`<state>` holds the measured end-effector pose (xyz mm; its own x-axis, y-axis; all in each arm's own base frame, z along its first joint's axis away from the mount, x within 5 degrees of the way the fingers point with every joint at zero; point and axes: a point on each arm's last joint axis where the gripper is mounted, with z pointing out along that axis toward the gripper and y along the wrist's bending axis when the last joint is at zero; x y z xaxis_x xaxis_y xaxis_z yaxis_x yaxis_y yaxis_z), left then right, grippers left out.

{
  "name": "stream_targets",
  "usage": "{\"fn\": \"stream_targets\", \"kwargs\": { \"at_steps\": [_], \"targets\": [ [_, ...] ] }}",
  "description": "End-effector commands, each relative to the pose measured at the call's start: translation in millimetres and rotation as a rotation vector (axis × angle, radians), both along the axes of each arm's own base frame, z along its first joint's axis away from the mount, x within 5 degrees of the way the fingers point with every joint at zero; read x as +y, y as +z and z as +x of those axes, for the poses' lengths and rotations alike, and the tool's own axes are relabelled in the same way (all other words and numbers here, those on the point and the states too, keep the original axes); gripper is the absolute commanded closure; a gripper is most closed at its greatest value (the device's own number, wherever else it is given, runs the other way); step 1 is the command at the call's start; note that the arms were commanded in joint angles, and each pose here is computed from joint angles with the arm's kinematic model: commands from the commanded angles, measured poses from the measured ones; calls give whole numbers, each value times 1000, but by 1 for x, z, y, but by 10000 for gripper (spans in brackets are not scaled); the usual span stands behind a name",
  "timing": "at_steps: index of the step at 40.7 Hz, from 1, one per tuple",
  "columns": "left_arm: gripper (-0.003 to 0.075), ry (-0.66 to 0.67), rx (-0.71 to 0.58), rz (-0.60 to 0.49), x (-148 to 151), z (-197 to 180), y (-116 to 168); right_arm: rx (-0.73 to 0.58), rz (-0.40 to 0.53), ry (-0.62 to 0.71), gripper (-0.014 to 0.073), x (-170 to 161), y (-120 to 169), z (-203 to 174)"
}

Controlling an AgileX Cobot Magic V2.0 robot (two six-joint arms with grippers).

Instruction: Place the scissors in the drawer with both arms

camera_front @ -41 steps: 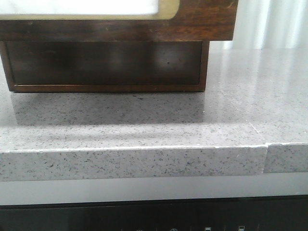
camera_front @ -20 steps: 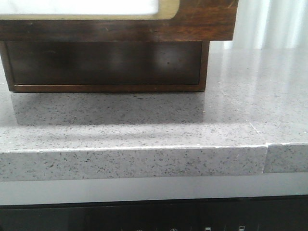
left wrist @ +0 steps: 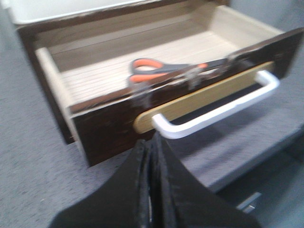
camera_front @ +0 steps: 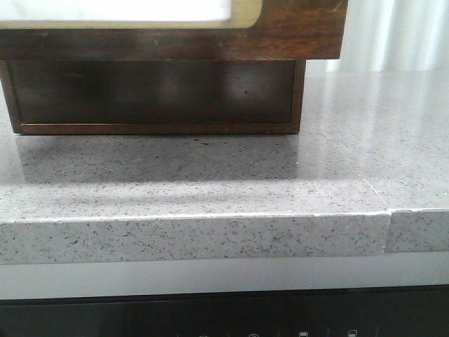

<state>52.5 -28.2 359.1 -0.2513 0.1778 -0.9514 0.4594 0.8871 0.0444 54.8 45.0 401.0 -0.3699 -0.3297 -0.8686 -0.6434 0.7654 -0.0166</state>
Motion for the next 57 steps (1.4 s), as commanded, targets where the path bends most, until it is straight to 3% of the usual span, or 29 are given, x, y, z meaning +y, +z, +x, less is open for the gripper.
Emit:
{"fn": "stream_targets", "kwargs": {
  "at_steps": [1,11,18,26,44,57],
  "targets": [
    [741,103,-146,-66,5,5,-11,-74,48,-5,711,1,11,2],
    [741,327,-275,-129,19,5,-88,-74,48,-5,711,1,11,2],
    [741,370,-359,-146,23,0,-126,-74,48,-5,711,1,11,2],
    [741,380,-352,-145,23,4,-154,-74,48,-5,711,1,11,2],
    [741,410,-353,-132,25,3,-156,-74,48,-5,711,1,11,2],
    [741,412,-473,-178,26,2,-145,-74,48,-5,711,1,11,2]
  ]
}}
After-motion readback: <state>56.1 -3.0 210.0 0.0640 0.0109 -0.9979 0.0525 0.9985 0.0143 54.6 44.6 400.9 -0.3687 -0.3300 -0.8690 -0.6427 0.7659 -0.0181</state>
